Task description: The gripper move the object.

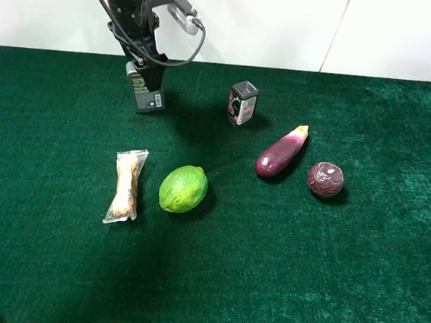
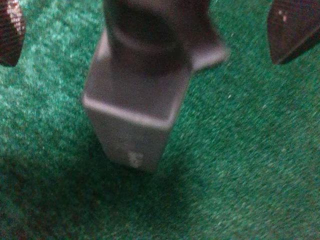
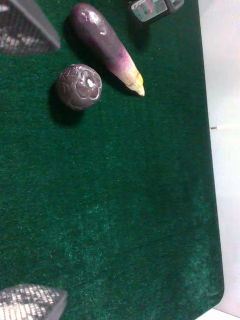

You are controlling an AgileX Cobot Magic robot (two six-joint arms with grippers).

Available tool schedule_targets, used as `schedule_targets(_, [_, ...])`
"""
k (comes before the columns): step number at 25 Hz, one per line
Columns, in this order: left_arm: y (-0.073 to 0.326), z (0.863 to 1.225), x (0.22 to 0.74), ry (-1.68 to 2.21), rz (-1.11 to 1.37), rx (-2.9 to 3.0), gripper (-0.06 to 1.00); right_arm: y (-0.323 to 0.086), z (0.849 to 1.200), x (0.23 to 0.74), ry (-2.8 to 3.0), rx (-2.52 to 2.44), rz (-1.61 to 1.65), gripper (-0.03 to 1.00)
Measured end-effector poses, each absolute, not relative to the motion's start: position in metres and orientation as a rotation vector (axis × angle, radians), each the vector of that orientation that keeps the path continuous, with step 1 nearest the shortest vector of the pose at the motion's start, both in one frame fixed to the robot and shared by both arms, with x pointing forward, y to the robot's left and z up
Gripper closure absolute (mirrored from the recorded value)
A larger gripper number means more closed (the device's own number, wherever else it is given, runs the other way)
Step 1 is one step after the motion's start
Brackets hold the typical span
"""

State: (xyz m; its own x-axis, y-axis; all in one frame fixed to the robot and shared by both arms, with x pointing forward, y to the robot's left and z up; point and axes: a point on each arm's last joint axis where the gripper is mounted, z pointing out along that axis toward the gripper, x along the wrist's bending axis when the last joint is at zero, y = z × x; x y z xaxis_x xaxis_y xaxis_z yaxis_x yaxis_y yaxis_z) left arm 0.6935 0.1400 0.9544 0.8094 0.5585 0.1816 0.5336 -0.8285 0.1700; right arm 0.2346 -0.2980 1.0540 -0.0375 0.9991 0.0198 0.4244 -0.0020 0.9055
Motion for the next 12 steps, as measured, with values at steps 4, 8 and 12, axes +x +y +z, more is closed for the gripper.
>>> schedule_targets(4, [0.139, 0.946, 0.697, 0.87, 0.343, 2.881, -0.03, -0.298, 1.054, 0.235, 1.552, 1.514, 1.008, 0.27])
schedule_targets(8, [0.138, 0.937, 0.699, 0.866, 0.339, 2.885, 0.01, -0.298, 1.054, 0.235, 1.552, 1.514, 1.008, 0.27])
schedule_targets(12, [0.135, 0.93, 0.7, 0.861, 0.313, 2.862, 0.07, -0.298, 1.054, 0.235, 1.552, 1.514, 1.008, 0.27])
